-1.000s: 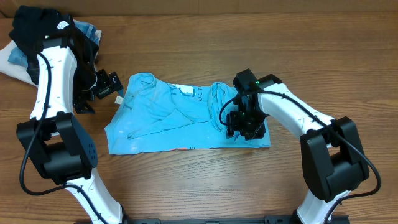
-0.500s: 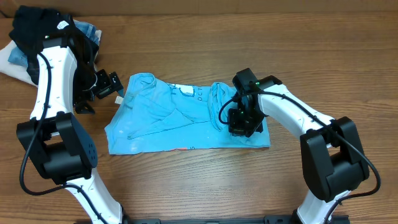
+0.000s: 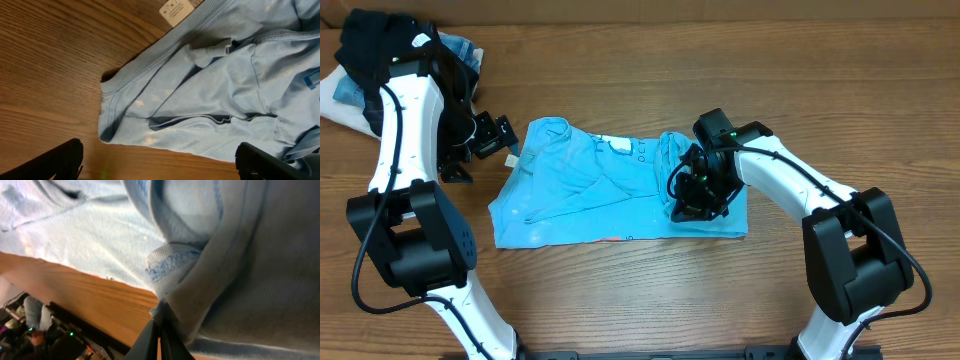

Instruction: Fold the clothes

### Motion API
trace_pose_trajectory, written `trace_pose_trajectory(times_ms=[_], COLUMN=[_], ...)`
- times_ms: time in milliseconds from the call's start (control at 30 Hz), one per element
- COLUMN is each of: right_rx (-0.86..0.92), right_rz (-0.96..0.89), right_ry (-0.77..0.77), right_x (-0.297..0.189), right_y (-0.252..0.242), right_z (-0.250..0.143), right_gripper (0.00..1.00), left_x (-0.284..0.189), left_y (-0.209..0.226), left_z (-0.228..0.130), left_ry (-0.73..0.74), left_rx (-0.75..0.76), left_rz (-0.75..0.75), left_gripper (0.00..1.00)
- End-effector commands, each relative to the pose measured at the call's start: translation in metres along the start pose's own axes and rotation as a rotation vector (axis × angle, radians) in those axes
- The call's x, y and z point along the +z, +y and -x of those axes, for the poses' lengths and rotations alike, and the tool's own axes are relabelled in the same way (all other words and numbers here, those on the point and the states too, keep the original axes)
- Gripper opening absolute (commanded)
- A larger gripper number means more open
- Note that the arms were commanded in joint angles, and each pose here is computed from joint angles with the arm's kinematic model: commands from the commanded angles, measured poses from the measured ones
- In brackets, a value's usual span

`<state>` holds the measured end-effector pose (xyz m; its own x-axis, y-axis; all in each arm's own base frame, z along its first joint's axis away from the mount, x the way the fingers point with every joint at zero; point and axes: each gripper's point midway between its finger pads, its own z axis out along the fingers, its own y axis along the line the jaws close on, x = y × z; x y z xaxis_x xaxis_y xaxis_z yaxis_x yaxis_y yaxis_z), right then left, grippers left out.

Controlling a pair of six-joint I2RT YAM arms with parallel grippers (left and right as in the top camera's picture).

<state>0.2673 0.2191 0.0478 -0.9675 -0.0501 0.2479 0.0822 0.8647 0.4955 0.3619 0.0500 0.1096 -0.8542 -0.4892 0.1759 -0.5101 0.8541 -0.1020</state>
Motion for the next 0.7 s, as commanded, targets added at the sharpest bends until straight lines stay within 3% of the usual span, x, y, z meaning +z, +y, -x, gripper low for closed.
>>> trace_pose_trajectory(times_ms=[0,100,267,433,500,533,667], right_rx=[-0.006,-0.006,0.03,0.047,0.048,0.058,0.124], right_rz=[0.03,0.03,-0.084,-0.189,-0.196,-0.203,-0.207], right_ry=[0.024,0.021,-0.031,-0.112,-0.148,-0.173,-0.264], right_x=[0.001,-0.002,-0.024,-0.062,-0.075,-0.083,-0.112], right_y=[0.009,0.01,-0.001,-0.008,-0.01,-0.014,-0.044], right_z=[-0.008,-0.008,-0.002,0.012,0.021,0.027,0.052], right_gripper=[0.06,0.06,0.2,0.56,0.81,1.0,1.0], left_x=[-0.004,-0.004,-0.004,-0.004,-0.004,-0.004,-0.004], left_y=[-0.004,-0.004,-0.004,-0.004,-0.004,-0.004,-0.003], left_z=[-0.001,-0.001,-0.001,0.0,-0.001,-0.001,-0.001], left_ry=[-0.015,-0.016,-0.016,-0.017,-0.016,-0.016,-0.013], left_rx=[0.03,0.031,0.031,0.031,0.031,0.031,0.03], left_rz=[0.0,0.0,0.0,0.0,0.0,0.0,0.001], left_gripper=[1.0,1.0,1.0,1.0,1.0,1.0,1.0])
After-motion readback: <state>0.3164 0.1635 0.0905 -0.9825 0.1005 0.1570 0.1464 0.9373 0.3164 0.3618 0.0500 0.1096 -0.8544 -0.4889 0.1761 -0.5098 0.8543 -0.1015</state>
